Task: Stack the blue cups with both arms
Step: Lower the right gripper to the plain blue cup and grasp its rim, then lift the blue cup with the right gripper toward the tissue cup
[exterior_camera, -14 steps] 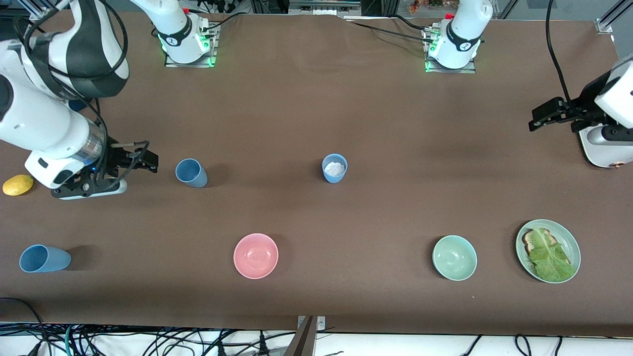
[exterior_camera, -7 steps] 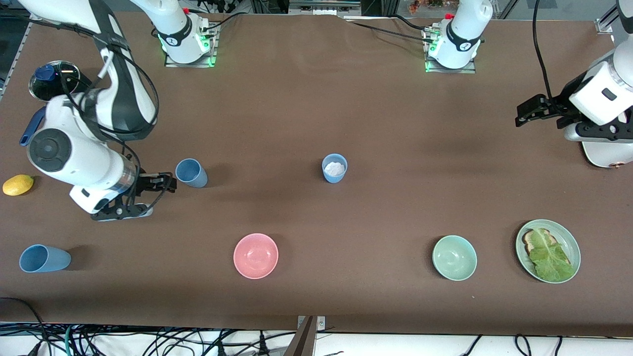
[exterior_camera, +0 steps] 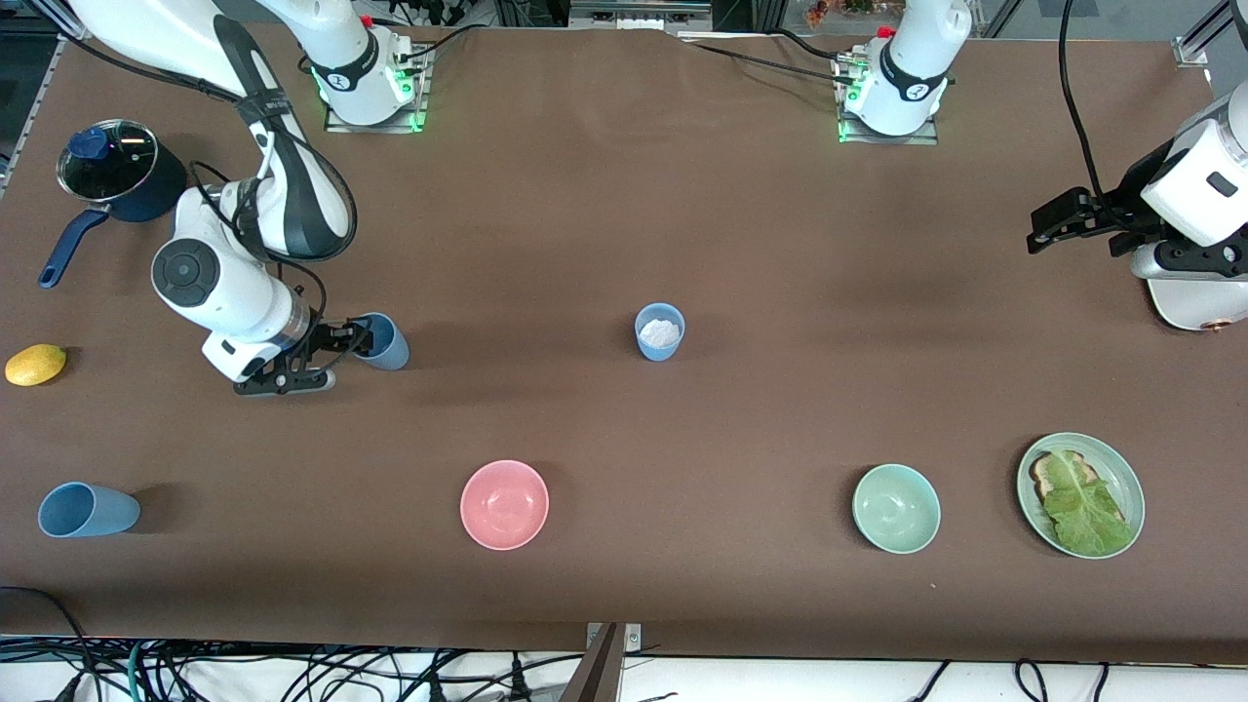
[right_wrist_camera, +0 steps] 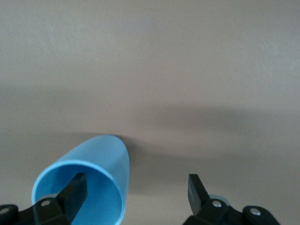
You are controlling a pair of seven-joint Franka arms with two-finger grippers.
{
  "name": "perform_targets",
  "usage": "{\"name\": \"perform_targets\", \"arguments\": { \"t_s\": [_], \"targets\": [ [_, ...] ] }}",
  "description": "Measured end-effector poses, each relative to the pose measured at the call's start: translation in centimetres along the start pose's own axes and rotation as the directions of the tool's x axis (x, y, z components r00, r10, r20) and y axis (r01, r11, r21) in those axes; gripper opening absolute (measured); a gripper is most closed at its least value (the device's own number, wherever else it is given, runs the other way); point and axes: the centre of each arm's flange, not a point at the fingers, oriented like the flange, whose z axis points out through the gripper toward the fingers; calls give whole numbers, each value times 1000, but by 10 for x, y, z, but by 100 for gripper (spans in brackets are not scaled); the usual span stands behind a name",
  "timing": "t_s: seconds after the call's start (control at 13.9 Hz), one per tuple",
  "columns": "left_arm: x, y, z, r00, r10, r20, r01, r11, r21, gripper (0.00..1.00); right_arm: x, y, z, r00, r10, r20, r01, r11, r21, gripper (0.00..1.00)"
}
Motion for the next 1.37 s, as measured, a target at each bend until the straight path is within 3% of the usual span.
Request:
{"name": "perform_targets", "arguments": {
  "t_s": [0.29, 0.5, 0.65, 0.72, 0.86, 0.94, 1.08, 1.37],
  "targets": [
    [-2, 0, 1, 1000, 0, 17, 0, 1000, 0, 100, -7, 0, -18, 1000, 0, -18, 0, 1000, 0, 95],
    [-2, 1, -1, 1000, 2, 12, -2, 1000, 1, 100, -12, 0, -11, 1000, 0, -2, 0, 1000, 0, 92],
    [-2, 1, -2, 1000, 1, 11, -1, 1000, 0, 100, -16, 0, -4, 1000, 0, 5, 0, 1000, 0, 79],
    [-2, 0, -2, 1000, 1, 10, -1, 1000, 0, 100, -18, 0, -1, 1000, 0, 3, 0, 1000, 0, 79],
    [-2, 0, -2, 1000, 1, 10, -1, 1000, 0, 100, -20, 0, 3, 1000, 0, 3, 0, 1000, 0, 65],
    [-2, 0, -2, 1000, 1, 10, -1, 1000, 0, 100, -21, 0, 5, 1000, 0, 4, 0, 1000, 0, 64],
    [-2, 0, -2, 1000, 1, 9, -1, 1000, 0, 100, -21, 0, 6, 1000, 0, 5, 0, 1000, 0, 49],
    [-2, 0, -2, 1000, 1, 9, -1, 1000, 0, 100, -21, 0, 7, 1000, 0, 2, 0, 1000, 0, 38]
  ]
}}
